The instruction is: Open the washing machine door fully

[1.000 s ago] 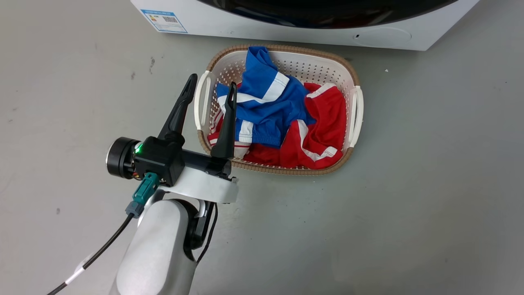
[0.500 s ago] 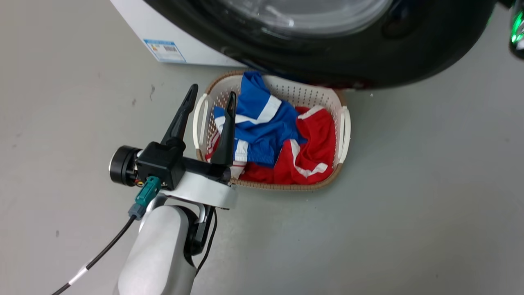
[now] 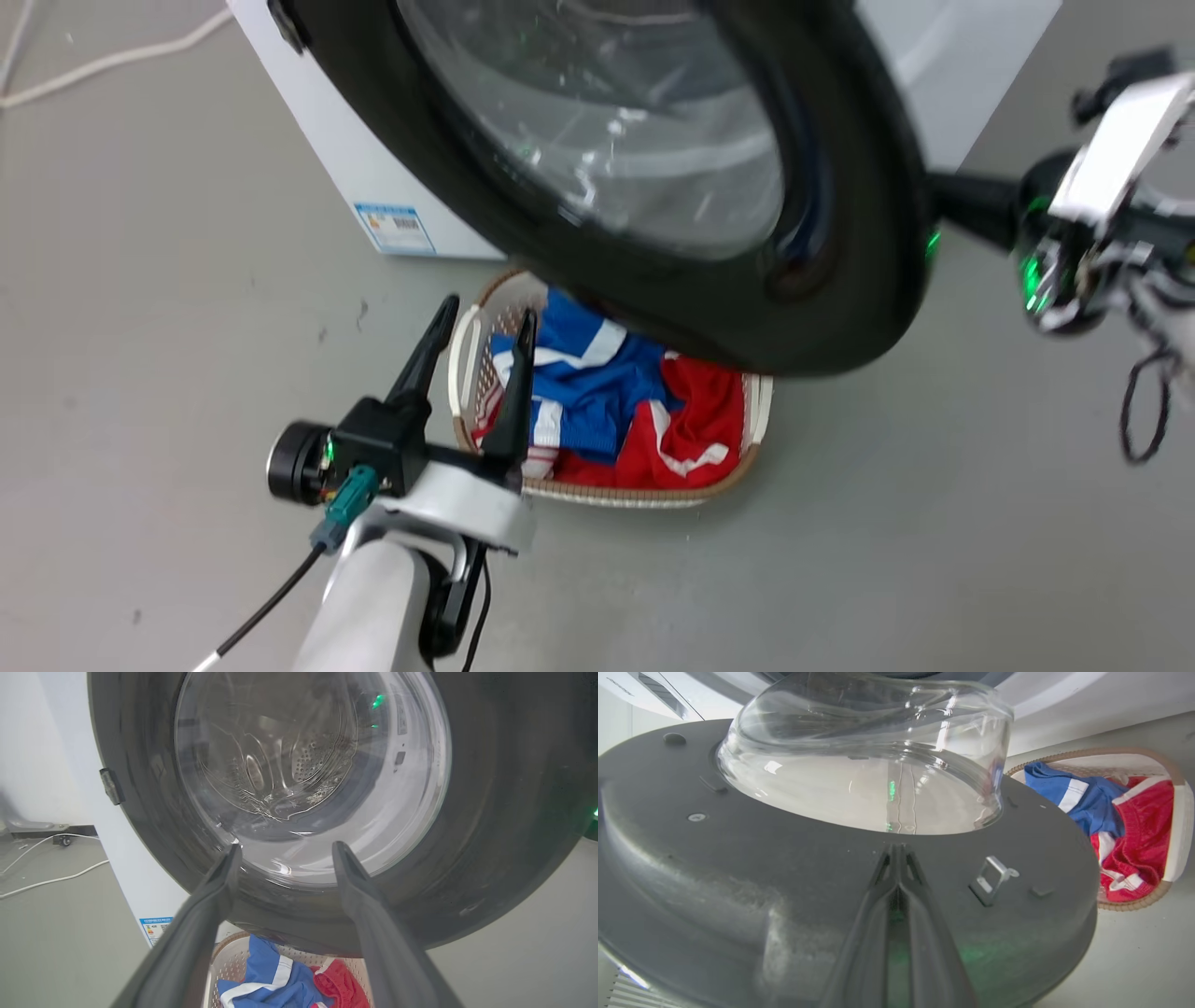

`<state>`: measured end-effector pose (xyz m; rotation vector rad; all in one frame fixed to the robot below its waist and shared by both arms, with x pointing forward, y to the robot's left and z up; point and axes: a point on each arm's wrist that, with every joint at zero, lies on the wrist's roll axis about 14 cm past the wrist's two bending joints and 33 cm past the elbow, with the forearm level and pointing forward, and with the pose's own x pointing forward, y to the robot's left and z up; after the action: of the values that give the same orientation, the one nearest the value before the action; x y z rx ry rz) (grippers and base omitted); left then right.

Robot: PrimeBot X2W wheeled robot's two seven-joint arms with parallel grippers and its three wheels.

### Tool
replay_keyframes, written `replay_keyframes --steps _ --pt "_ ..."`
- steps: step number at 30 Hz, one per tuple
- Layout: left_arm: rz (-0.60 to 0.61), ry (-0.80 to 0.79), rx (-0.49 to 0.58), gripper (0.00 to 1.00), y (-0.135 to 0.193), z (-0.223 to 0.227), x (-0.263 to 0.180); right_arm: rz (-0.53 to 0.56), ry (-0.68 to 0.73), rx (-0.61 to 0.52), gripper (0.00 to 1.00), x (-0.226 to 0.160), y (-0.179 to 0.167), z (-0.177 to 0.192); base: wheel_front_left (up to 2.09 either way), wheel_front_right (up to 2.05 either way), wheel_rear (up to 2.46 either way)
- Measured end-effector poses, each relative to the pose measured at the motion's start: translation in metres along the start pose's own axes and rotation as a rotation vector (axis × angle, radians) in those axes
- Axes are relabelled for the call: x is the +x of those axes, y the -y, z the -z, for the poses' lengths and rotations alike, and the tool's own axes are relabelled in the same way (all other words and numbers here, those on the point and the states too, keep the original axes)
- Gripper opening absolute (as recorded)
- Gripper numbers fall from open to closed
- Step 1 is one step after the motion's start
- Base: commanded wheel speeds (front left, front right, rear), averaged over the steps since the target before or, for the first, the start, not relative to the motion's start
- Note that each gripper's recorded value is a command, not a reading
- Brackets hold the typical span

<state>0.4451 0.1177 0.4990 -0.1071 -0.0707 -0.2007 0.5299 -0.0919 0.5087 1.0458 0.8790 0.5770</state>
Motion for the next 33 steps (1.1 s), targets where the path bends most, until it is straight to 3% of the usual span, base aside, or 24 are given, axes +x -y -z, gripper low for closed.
replay_keyframes --steps 22,33 --pt "-0.041 0.001 0.011 1.00 -0.003 -0.014 -0.074 -0.183 -0.163 0.012 0.00 -0.010 -0.050 0.146 0.00 0.00 0.00" --pt "-0.038 -0.004 0.013 1.00 -0.002 -0.013 -0.082 -0.239 -0.152 0.012 0.00 -0.010 -0.067 0.177 0.00 0.00 0.00"
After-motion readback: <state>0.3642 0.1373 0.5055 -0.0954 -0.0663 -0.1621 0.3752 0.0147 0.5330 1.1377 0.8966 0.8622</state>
